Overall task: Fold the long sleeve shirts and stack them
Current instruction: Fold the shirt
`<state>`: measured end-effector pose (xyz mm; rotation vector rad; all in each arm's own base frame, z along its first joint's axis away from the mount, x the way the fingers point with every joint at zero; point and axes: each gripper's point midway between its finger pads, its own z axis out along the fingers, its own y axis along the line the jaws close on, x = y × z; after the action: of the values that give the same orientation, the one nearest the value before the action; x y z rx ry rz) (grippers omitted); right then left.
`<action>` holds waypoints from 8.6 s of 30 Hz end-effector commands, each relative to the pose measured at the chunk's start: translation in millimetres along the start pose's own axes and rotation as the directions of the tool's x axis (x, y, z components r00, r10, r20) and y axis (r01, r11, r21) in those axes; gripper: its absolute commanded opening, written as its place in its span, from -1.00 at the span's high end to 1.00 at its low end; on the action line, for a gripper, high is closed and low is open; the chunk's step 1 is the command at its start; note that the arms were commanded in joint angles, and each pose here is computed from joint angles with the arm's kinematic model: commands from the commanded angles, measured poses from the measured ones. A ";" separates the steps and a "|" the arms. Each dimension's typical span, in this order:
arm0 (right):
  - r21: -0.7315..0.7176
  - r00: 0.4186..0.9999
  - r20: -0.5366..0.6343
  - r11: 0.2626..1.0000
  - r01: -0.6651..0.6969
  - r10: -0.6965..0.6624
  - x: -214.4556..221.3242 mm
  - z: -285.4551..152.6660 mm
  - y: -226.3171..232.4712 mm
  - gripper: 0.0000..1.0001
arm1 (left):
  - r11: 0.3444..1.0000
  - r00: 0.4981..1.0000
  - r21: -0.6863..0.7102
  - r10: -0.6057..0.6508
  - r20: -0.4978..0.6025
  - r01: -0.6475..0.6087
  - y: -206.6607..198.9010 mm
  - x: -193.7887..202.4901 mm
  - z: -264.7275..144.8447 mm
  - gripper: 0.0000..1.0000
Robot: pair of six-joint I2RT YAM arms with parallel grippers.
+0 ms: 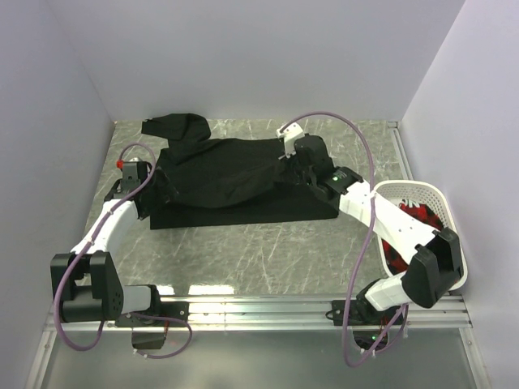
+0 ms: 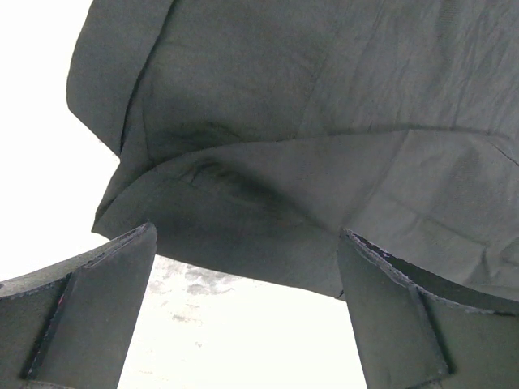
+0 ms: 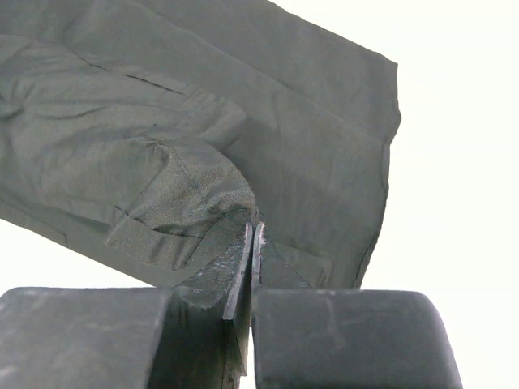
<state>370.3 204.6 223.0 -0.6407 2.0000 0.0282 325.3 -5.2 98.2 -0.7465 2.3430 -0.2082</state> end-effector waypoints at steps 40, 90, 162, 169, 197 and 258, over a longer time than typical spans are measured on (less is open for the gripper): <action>-0.071 0.770 -0.168 0.772 -0.632 0.615 116.4 25.9 48.3 -0.31 | 0.999 1.000 0.034 -0.020 0.010 0.020 -6.5 -0.9 2.2 -0.99; 0.128 0.917 -0.314 0.946 0.299 -0.248 146.8 4.8 66.2 -0.25 | 0.998 0.998 0.060 -0.023 0.050 0.020 -11.2 -8.6 -8.8 -0.99; -0.141 0.453 -0.152 0.434 -0.890 0.879 129.9 78.6 6.6 1.00 | 0.998 0.999 0.055 -0.017 0.046 0.014 -9.9 -7.4 -7.4 -0.99; -0.034 0.574 -0.050 0.573 -0.819 0.817 121.9 66.6 -26.8 1.00 | 0.998 0.999 0.058 -0.017 0.047 0.014 -10.4 -7.7 -8.2 -0.99; 0.211 0.639 -0.118 0.648 -0.732 0.760 167.3 27.1 -32.9 1.00 | 0.991 0.995 0.095 -0.098 -0.009 0.098 -20.3 1.3 0.7 -0.74; 0.176 0.679 -0.180 0.703 -0.689 0.711 173.2 51.9 -27.0 0.96 | 0.904 0.908 -0.097 -0.407 0.103 0.416 6.2 7.5 70.1 0.96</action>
<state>352.0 120.6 57.6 0.2555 2.3513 0.3462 364.0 -4.0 44.1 -1.2610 2.1014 -0.2540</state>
